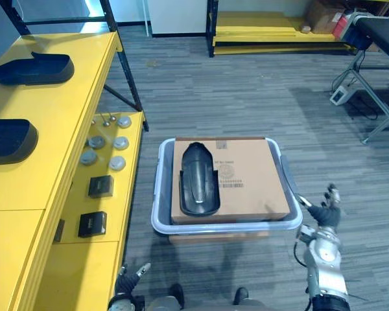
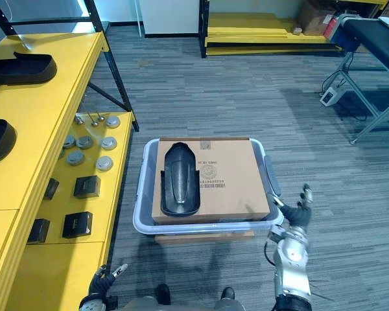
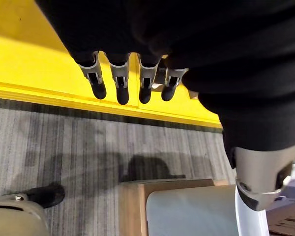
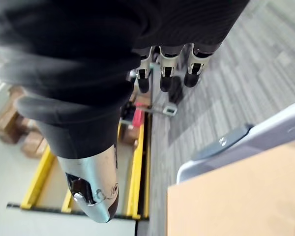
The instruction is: Walk over and take plastic housings, then place them on the shelf
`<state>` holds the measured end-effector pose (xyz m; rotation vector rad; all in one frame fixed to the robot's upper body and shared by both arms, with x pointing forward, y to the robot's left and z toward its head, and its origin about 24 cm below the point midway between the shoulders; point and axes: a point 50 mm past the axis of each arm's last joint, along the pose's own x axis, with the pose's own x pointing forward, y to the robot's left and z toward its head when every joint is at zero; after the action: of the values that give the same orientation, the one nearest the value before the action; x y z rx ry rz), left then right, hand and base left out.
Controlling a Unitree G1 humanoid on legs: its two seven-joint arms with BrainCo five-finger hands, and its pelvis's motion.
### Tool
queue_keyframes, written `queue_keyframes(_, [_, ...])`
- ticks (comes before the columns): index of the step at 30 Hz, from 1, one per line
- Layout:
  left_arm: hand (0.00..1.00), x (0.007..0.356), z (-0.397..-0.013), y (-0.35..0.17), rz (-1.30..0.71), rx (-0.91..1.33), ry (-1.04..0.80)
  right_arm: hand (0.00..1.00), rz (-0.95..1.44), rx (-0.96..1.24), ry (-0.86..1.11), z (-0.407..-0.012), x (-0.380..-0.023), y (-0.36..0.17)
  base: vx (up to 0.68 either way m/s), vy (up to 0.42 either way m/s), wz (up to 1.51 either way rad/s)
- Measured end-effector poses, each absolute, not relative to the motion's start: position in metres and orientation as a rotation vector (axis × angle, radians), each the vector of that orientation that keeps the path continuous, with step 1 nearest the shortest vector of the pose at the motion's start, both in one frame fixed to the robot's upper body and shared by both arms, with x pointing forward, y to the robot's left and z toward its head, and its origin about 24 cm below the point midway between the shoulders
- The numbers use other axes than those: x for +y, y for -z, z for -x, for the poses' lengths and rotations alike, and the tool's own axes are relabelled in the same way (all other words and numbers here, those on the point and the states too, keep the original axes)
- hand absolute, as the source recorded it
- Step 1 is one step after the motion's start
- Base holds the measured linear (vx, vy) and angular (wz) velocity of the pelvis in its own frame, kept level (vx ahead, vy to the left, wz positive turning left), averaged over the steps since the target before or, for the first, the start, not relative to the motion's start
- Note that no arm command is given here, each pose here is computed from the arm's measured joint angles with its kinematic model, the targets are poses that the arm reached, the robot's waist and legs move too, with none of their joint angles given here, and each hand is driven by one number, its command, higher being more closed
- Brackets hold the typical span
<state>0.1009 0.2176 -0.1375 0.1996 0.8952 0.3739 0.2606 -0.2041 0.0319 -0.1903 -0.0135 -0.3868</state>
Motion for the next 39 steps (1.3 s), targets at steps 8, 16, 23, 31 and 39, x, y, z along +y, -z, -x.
queue_keyframes(8, [0.0, 0.218, -0.109, 0.134, -0.2, 0.856, -0.375, 0.0, 0.325, 0.088, 0.324, -0.309, -0.185, -0.029, -0.04, 0.01, 0.22])
queue_keyframes(16, [0.0, 0.22, -0.124, 0.126, -0.21, 0.801, -0.393, 0.0, 0.361, 0.138, 0.336, -0.359, -0.165, -0.055, -0.05, 0.024, 0.21])
queue_keyframes(23, [0.0, 0.215, -0.16, 0.112, -0.193, 0.694, -0.394, 0.0, 0.394, 0.159, 0.426, -0.39, -0.173, -0.092, -0.06, 0.054, 0.17])
queue_keyframes(31, [0.0, 0.206, -0.177, 0.105, -0.186, 0.65, -0.376, 1.0, 0.476, 0.174, 0.458, -0.399, -0.181, -0.107, -0.07, 0.028, -0.03])
queue_keyframes(39, [0.0, 0.199, -0.183, 0.103, -0.185, 0.634, -0.355, 1.0, 0.478, 0.221, 0.44, -0.397, -0.183, -0.098, -0.01, 0.004, -0.08])
